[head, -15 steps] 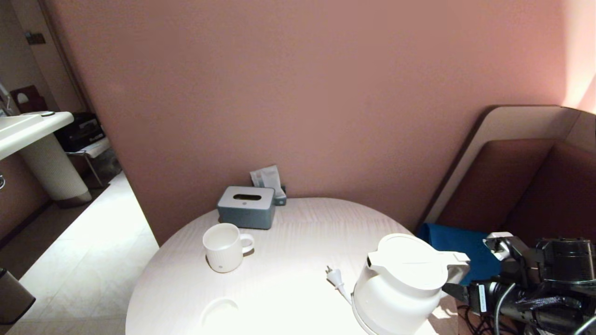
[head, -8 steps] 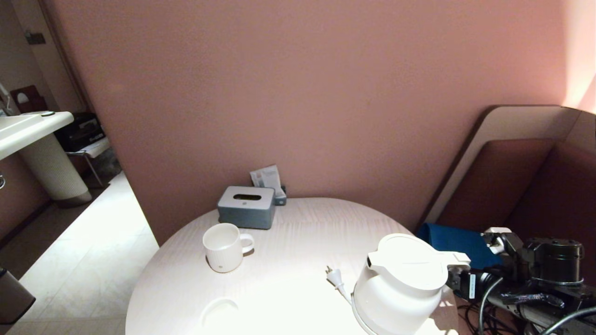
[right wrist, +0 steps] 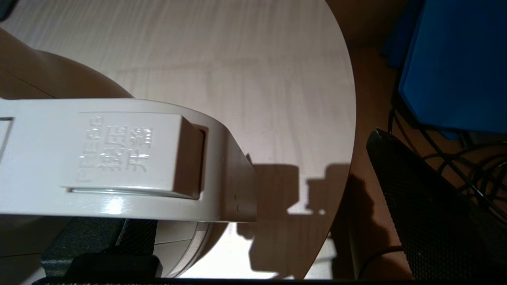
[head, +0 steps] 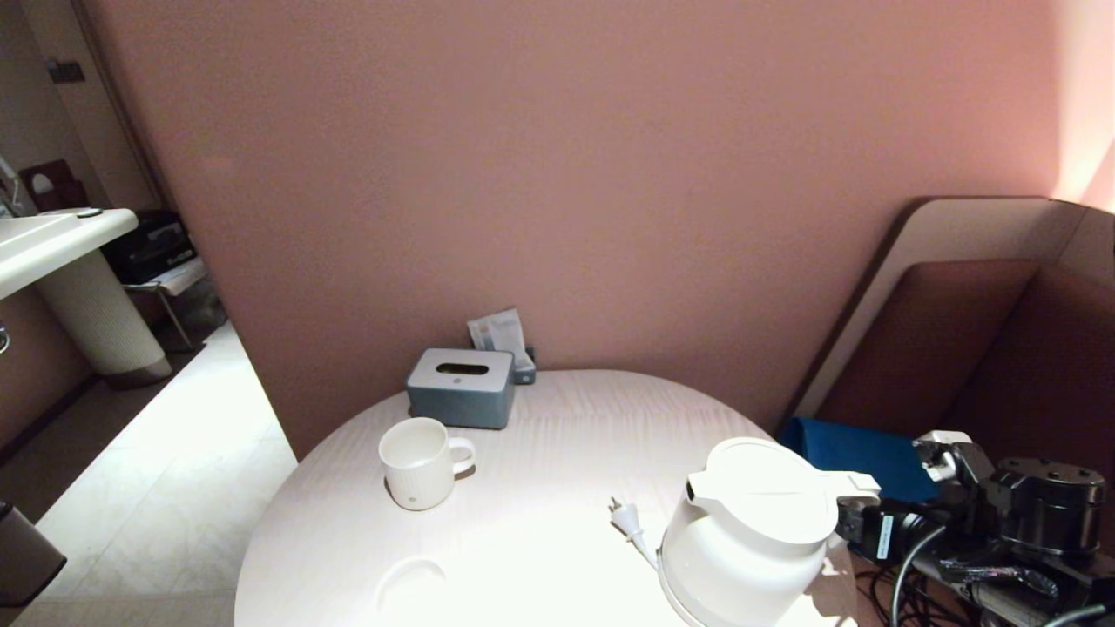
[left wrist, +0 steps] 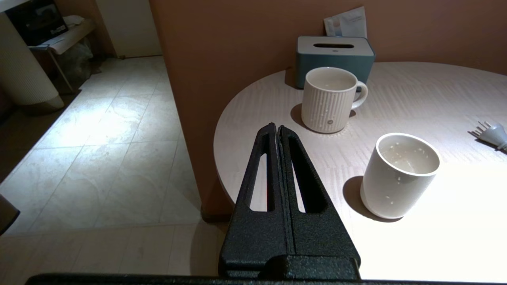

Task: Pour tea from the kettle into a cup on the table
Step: Pick up the kettle

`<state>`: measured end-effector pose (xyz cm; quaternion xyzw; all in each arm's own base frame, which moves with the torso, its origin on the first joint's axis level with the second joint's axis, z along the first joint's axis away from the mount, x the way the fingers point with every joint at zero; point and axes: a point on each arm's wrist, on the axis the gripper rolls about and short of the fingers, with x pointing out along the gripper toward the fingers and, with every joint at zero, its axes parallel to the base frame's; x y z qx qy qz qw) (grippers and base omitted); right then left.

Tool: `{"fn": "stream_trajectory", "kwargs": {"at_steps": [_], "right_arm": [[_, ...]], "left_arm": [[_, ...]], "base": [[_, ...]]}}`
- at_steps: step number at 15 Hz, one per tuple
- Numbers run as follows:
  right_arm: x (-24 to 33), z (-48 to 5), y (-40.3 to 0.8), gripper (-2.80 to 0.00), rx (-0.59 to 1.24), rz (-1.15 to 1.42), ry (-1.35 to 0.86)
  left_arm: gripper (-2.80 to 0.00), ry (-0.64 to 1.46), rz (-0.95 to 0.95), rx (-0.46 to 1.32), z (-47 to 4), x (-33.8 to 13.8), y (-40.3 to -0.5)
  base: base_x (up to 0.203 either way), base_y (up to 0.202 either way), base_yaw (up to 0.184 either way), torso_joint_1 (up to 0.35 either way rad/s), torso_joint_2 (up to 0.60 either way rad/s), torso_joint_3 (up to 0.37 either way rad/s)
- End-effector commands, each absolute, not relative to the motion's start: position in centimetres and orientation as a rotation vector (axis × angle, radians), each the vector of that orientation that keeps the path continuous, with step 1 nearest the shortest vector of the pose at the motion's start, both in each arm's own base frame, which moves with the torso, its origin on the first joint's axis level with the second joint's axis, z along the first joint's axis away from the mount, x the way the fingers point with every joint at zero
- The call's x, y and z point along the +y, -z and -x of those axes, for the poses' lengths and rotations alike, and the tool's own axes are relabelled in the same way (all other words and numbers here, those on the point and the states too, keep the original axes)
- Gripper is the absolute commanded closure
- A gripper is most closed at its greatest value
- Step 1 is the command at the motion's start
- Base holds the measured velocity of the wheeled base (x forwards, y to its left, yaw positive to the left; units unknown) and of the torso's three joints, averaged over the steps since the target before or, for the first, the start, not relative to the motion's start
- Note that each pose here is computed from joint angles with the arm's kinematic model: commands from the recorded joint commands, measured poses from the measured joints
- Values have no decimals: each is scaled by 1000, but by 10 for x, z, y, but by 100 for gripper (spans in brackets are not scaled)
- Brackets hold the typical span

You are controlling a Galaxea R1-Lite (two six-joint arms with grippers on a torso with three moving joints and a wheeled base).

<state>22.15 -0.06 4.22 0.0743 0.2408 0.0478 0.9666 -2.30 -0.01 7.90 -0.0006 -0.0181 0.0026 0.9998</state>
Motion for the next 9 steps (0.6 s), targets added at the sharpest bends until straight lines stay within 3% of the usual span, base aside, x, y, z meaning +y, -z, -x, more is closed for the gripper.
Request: {"fn": "stream_trajectory", "kwargs": {"at_steps": [1,9], "right_arm": [[-1,-220,-42,-280,480,-151,-99],[0,-223,-41,-280,469,-150,-100]], "left_arm": [[0,-7,1,-37,23,0,-79],[0,-6,1,-35,23,0,-79]], "base": [[0,0,0,0,0,0],[0,0,0,0,0,0]]}}
